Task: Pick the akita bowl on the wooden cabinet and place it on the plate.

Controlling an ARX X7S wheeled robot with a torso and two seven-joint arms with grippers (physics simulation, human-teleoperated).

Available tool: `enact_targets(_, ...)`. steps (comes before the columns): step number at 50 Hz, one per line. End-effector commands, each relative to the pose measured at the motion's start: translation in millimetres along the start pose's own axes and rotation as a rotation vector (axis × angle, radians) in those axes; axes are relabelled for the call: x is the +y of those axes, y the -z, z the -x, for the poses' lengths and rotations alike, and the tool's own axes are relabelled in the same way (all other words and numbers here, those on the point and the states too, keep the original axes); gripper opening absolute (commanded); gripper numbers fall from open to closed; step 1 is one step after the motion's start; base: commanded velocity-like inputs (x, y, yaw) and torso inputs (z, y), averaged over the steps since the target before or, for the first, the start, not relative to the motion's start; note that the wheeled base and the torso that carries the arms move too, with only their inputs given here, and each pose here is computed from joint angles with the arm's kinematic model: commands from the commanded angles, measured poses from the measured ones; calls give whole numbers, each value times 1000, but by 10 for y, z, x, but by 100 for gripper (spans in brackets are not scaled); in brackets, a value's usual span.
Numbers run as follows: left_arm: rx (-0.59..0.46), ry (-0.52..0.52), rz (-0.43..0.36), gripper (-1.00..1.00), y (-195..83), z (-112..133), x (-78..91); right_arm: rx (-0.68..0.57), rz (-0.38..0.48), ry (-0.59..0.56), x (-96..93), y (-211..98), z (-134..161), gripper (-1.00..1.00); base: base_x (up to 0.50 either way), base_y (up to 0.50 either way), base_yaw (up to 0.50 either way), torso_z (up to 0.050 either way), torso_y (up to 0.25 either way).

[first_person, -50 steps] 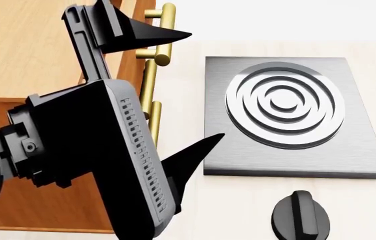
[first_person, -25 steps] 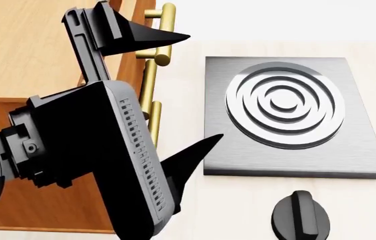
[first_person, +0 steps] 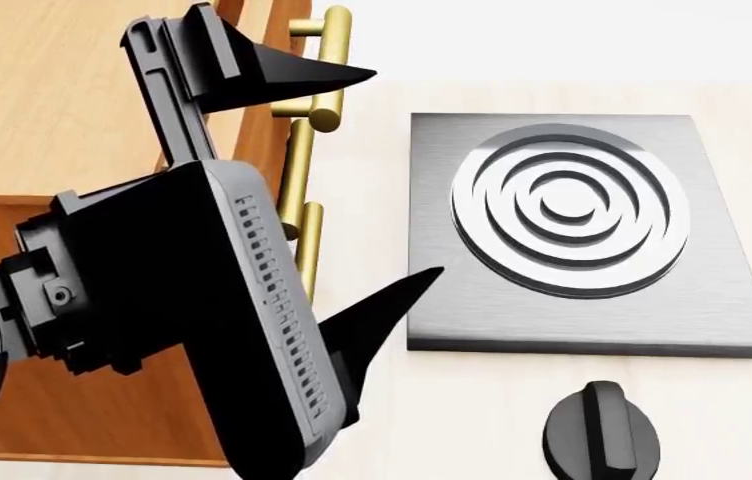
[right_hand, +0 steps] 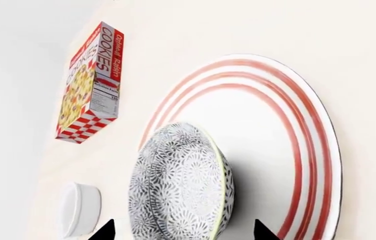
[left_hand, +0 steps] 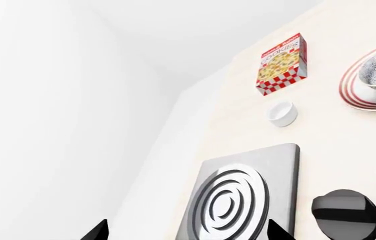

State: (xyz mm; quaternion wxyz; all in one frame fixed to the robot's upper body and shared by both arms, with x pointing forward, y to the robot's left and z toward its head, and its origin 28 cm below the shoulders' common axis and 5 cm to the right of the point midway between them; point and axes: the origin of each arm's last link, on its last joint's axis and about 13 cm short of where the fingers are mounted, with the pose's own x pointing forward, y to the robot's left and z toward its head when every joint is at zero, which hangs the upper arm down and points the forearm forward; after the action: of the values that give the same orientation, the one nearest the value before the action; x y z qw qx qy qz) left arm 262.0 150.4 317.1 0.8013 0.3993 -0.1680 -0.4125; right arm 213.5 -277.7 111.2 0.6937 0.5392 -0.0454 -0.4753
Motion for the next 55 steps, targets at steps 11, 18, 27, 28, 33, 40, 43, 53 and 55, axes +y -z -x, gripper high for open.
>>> enact_targets(11,1,-4,2,100,5,6,-3,-21,-21,-121,221,-192,290,100,0,0,0,0,0)
enact_targets(18,2,-5,8,100,28,11,-12,-31,-37,-168,293,-266,412,100,0,0,0,0,0)
enact_targets(27,2,-10,13,100,33,25,-14,-34,-46,-218,362,-312,539,100,0,0,0,0,0)
enact_targets(28,2,-9,13,100,32,26,-14,-32,-47,-225,371,-315,552,100,0,0,0,0,0)
enact_targets(33,-1,-10,14,100,23,26,-10,-32,-44,-271,449,-339,650,100,0,0,0,0,0)
enact_targets(40,-2,-11,15,100,30,28,-17,-35,-30,-377,599,-385,883,100,0,0,0,0,0)
enact_targets(43,-1,-12,15,100,24,38,-14,-21,-33,-424,662,-403,982,100,0,0,0,0,0)
enact_targets(53,0,-16,15,100,15,59,-1,-1,-20,-600,856,-461,1388,100,0,0,0,0,0)
enact_targets(55,-2,-17,14,100,7,63,5,5,-16,-624,876,-467,1441,100,0,0,0,0,0)
